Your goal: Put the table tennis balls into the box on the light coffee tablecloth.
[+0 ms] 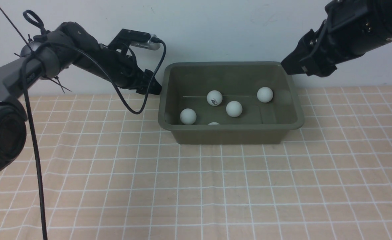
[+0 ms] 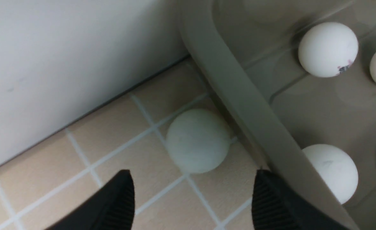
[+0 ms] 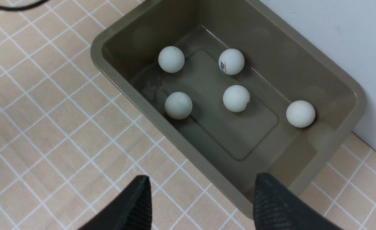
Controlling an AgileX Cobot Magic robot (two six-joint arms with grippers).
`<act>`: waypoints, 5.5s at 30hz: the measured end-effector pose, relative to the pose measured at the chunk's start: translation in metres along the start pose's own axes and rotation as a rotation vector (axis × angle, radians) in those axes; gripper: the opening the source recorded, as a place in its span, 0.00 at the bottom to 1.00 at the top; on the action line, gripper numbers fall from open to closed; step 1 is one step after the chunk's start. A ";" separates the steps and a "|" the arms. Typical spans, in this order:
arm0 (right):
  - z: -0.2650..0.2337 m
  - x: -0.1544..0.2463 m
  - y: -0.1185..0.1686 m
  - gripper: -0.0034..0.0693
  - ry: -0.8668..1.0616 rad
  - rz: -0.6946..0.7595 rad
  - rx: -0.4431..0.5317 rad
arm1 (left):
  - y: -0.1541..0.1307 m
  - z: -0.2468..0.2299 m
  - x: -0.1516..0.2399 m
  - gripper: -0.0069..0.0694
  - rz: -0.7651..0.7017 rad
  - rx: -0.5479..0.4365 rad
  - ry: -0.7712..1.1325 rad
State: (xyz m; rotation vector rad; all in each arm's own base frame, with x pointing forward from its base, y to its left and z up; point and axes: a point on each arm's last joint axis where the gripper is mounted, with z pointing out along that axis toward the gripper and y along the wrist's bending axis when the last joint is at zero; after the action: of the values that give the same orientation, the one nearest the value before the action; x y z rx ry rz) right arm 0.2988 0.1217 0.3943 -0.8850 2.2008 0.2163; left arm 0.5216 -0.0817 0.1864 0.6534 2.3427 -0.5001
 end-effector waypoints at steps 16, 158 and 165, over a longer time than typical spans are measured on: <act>0.000 0.002 0.001 0.60 0.020 0.000 -0.011 | -0.009 0.039 0.010 0.63 0.054 -0.003 -0.016; -0.029 0.329 0.095 0.60 -0.457 0.341 0.524 | -0.159 -0.163 -0.096 0.60 0.239 0.471 -0.357; -0.029 0.329 0.095 0.60 -0.457 0.341 0.524 | -0.175 -0.162 -0.100 0.60 0.312 0.506 -0.417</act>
State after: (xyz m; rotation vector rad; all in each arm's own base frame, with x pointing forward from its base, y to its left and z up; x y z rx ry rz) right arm 0.0593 0.0071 0.1761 -0.1462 1.8264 -0.0064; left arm 0.4115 -0.1732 0.4012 1.0132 1.6886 -0.9892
